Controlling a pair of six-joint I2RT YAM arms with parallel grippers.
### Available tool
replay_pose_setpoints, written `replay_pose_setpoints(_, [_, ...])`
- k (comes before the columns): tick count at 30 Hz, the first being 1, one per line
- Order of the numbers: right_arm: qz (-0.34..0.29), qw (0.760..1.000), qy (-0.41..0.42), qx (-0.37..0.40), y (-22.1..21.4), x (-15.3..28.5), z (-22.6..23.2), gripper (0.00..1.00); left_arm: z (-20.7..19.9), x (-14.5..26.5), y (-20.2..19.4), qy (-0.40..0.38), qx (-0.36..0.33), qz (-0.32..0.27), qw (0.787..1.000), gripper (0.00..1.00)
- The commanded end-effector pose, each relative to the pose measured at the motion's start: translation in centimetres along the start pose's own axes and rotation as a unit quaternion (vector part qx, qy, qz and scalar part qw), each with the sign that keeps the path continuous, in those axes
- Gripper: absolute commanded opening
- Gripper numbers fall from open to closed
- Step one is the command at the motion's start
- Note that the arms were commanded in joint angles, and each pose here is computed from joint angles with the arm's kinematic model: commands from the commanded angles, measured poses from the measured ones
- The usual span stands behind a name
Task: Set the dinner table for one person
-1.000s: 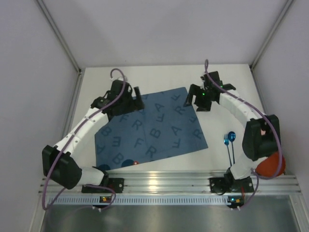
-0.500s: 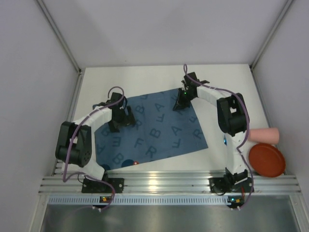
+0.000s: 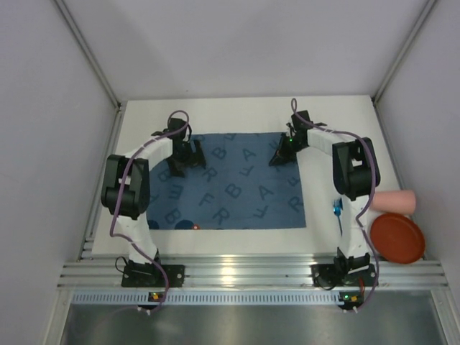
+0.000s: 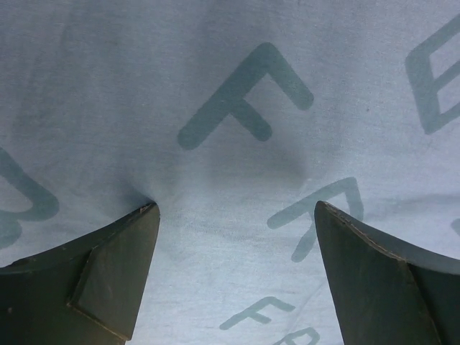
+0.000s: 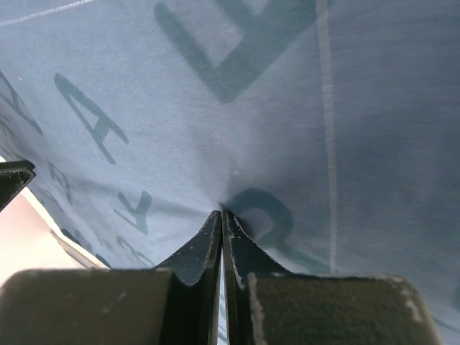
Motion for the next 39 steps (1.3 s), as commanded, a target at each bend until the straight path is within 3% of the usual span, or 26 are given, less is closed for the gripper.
replay_pose_setpoints(1, [-0.036,0.997,-0.062,-0.003,2.1,0.4,-4.0,0.0,-0.5,-2.3,0.1,-0.02,-0.008,0.022,1.0,0.94])
replay_pose_setpoints(13, [-0.057,0.995,-0.071,0.028,4.9,1.3,-3.3,0.0,-2.0,-2.1,-0.2,-0.052,0.015,0.033,0.998,0.93])
replay_pose_setpoints(17, [-0.06,0.996,-0.024,0.057,5.5,2.5,-0.8,0.0,-2.5,-1.1,-0.1,-0.055,0.022,0.03,0.998,0.93])
replay_pose_setpoints(19, [-0.084,0.994,0.0,0.075,6.1,5.3,1.5,0.01,-2.9,0.1,0.4,-0.061,0.026,0.017,0.998,0.93])
replay_pose_setpoints(22, [-0.146,0.984,0.015,0.098,6.3,11.5,4.3,0.56,-3.6,2.4,1.6,-0.068,0.025,-0.01,0.997,0.94])
replay_pose_setpoints(23, [-0.195,0.976,0.014,0.098,6.5,15.5,5.1,0.81,-4.0,3.2,2.3,-0.073,0.022,-0.022,0.997,0.95])
replay_pose_setpoints(25, [-0.224,0.972,-0.007,0.068,5.6,18.3,3.7,0.99,-4.3,4.3,2.9,-0.075,0.021,-0.031,0.996,0.95])
replay_pose_setpoints(26, [-0.274,0.961,-0.02,0.036,5.7,22.1,2.8,1.0,-4.8,5.1,3.5,-0.082,0.018,-0.041,0.996,0.95])
replay_pose_setpoints(28, [-0.289,0.954,-0.074,-0.021,3.9,23.6,-1.1,1.0,-5.1,5.7,3.5,-0.085,0.017,-0.043,0.995,0.95])
replay_pose_setpoints(29, [-0.343,0.929,-0.122,-0.067,3.8,27.1,-4.0,1.0,-5.4,6.3,3.7,-0.09,0.016,-0.05,0.995,0.95])
replay_pose_setpoints(31, [-0.344,0.906,-0.212,-0.127,1.4,28.2,-9.2,1.0,-6.0,6.4,3.2,-0.094,0.013,-0.047,0.994,0.95])
replay_pose_setpoints(32, [-0.366,0.878,-0.263,-0.159,0.8,30.2,-12.2,1.0,-6.1,6.3,3.0,-0.094,0.011,-0.045,0.995,0.95])
replay_pose_setpoints(34, [-0.344,0.852,-0.345,-0.19,-1.3,30.9,-15.8,1.0,-7.0,6.2,2.0,-0.097,-0.003,-0.038,0.995,0.95])
replay_pose_setpoints(35, [-0.346,0.827,-0.394,-0.202,-2.1,31.9,-18.0,1.0,-7.5,6.1,1.3,-0.098,-0.013,-0.031,0.995,0.95])
replay_pose_setpoints(38, [-0.353,0.789,-0.448,-0.227,-3.4,33.3,-20.5,1.0,-8.3,6.2,0.0,-0.096,-0.029,-0.018,0.995,0.95])
replay_pose_setpoints(39, [-0.353,0.786,-0.45,-0.234,-3.4,33.3,-20.9,1.0,-8.9,6.4,-0.7,-0.099,-0.044,-0.015,0.994,0.95])
Point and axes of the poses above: each gripper's point midway between its finger pads, its own x axis back along the fingers, its own z axis along the line the jaws close on, y = z × x, the point moved 3 cm from there along x, back along the fingers, and after that the axes turned 3 degrees about -x, right-handed, at the moved point
